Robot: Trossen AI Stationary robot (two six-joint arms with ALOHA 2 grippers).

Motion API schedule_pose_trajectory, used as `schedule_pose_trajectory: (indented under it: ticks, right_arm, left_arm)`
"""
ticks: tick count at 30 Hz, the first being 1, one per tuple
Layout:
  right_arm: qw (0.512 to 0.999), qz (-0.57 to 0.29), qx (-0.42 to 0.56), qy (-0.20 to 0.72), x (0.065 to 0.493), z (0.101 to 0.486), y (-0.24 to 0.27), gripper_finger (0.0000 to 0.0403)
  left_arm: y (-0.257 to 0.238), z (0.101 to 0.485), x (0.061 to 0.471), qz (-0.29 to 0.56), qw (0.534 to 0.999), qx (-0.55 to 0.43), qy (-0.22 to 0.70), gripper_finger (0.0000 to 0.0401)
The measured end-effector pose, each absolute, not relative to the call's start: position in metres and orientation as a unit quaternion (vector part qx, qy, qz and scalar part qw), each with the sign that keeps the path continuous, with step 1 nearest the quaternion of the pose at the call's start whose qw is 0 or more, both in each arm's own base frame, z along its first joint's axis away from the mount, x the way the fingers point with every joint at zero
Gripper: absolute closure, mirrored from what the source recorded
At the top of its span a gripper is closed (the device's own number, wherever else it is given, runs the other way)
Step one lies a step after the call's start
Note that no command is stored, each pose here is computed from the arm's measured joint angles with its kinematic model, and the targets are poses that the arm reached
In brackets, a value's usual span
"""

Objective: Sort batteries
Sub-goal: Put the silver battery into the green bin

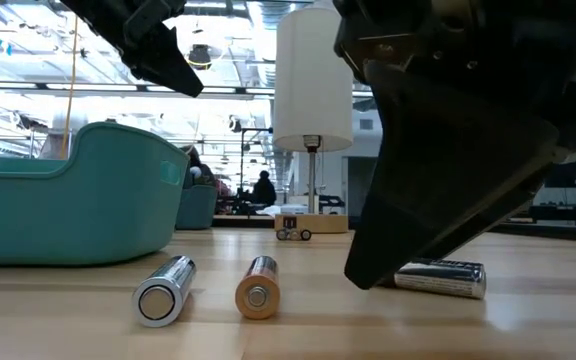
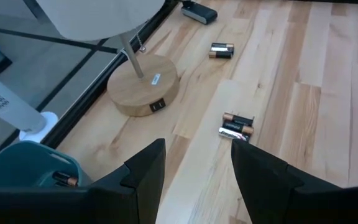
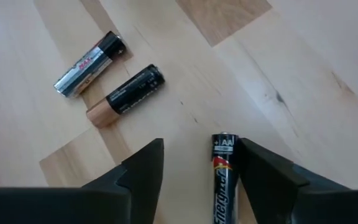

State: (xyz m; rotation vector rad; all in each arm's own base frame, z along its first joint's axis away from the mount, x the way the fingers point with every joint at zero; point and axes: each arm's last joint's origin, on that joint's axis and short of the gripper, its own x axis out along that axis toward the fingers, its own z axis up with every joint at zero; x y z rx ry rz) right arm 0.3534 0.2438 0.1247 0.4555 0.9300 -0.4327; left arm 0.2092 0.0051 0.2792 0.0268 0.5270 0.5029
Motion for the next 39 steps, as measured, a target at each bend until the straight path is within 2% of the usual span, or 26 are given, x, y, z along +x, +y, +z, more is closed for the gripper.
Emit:
schedule_pose_trajectory:
  ticks: [10,14,39]
  right_arm:
    - [0.836,-0.225,0.198,0.459,0.3497,0.1225,0.2381,0.0316]
    - [0.835,-0.227,0.201,0.460,0.3510,0.1227,0.2359,0.0348]
    - [0.858,-0.213,0.144,0.445,0.3513,0.1298,0.2338,0.0358]
  left_arm:
    - [0.0051,0.2792,0.2092,0.246,0.934,0.013,0.258,0.0223]
    - [0.0051,0.2792,0.2091,0.246,0.934,0.013,0.258,0.0223]
    - [0.0051,0.2780,0.2084,0.246,0.932,0.014,0.265,0.0223]
